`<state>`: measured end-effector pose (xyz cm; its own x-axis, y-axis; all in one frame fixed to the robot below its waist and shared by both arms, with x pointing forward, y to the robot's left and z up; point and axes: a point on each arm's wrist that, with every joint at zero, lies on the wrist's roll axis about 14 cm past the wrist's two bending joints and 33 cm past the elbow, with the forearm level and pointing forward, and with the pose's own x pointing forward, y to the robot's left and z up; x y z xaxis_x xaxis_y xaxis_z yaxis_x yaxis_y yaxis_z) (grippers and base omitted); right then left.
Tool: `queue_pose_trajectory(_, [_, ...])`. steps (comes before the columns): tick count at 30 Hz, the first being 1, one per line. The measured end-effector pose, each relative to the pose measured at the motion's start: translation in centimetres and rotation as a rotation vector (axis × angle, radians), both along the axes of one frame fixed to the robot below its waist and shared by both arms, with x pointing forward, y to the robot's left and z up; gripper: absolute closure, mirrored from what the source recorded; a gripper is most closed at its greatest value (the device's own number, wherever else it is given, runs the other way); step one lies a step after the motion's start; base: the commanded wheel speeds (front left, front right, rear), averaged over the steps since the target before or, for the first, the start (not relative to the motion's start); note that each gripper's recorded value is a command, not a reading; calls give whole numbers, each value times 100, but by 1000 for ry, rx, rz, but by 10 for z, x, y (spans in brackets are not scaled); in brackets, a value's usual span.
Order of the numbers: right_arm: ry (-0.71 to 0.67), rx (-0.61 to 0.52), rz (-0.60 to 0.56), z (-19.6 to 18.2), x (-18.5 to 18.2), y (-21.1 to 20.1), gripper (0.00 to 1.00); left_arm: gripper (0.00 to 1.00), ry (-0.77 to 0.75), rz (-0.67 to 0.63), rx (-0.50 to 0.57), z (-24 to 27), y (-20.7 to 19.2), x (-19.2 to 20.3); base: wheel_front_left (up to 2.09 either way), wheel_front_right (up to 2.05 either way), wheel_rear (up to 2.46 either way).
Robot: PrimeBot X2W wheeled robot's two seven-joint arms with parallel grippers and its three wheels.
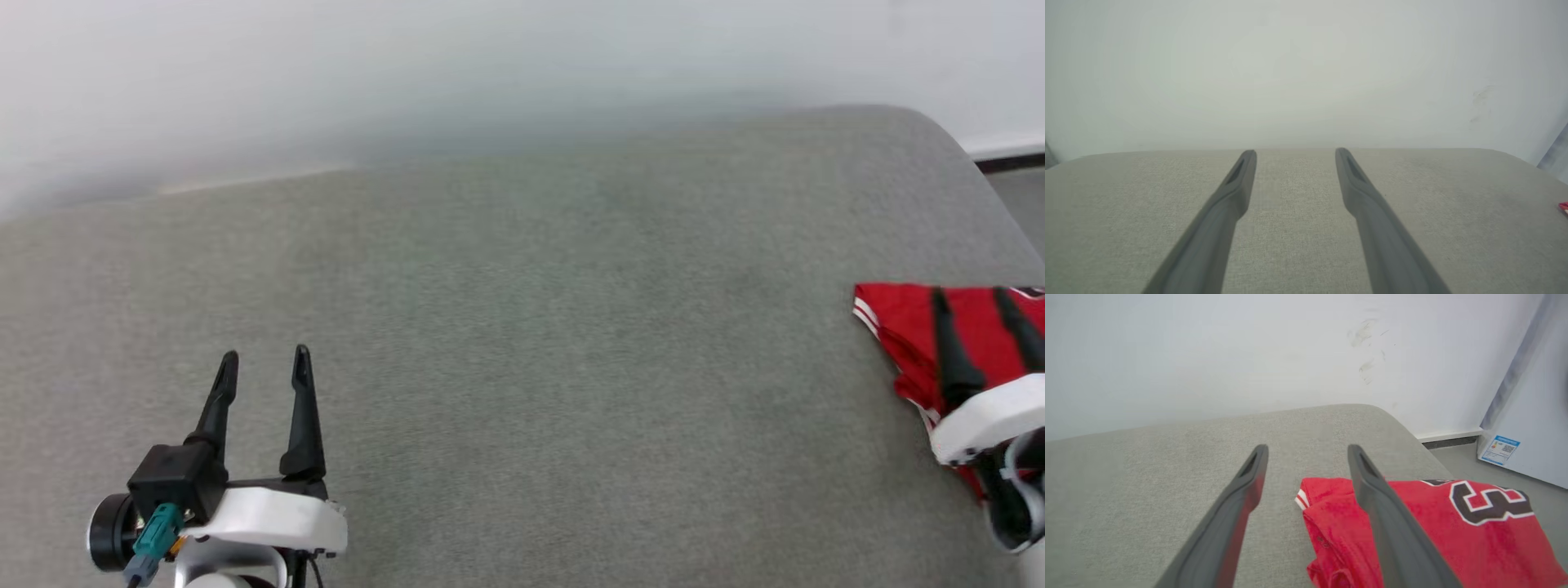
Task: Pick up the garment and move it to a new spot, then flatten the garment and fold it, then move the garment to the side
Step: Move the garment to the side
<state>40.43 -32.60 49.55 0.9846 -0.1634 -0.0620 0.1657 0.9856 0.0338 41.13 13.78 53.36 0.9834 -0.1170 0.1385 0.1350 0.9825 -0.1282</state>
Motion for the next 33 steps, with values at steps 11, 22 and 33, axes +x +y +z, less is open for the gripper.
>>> queue_pose_trajectory(11, [-80, 30, 207, 31, -2, 99, 0, 0, -10, 141, 32, 5, 46, -31, 0, 0, 0])
queue_pose_trajectory(22, [-86, 62, 220, 44, -40, 123, 0, 0, 33, 124, 46, -8, 42, -48, 0, 0, 0])
queue_pose_trajectory(33, [-84, 49, 223, 47, -47, 127, 0, 0, 60, 112, 59, -13, 38, -47, 0, 0, 0])
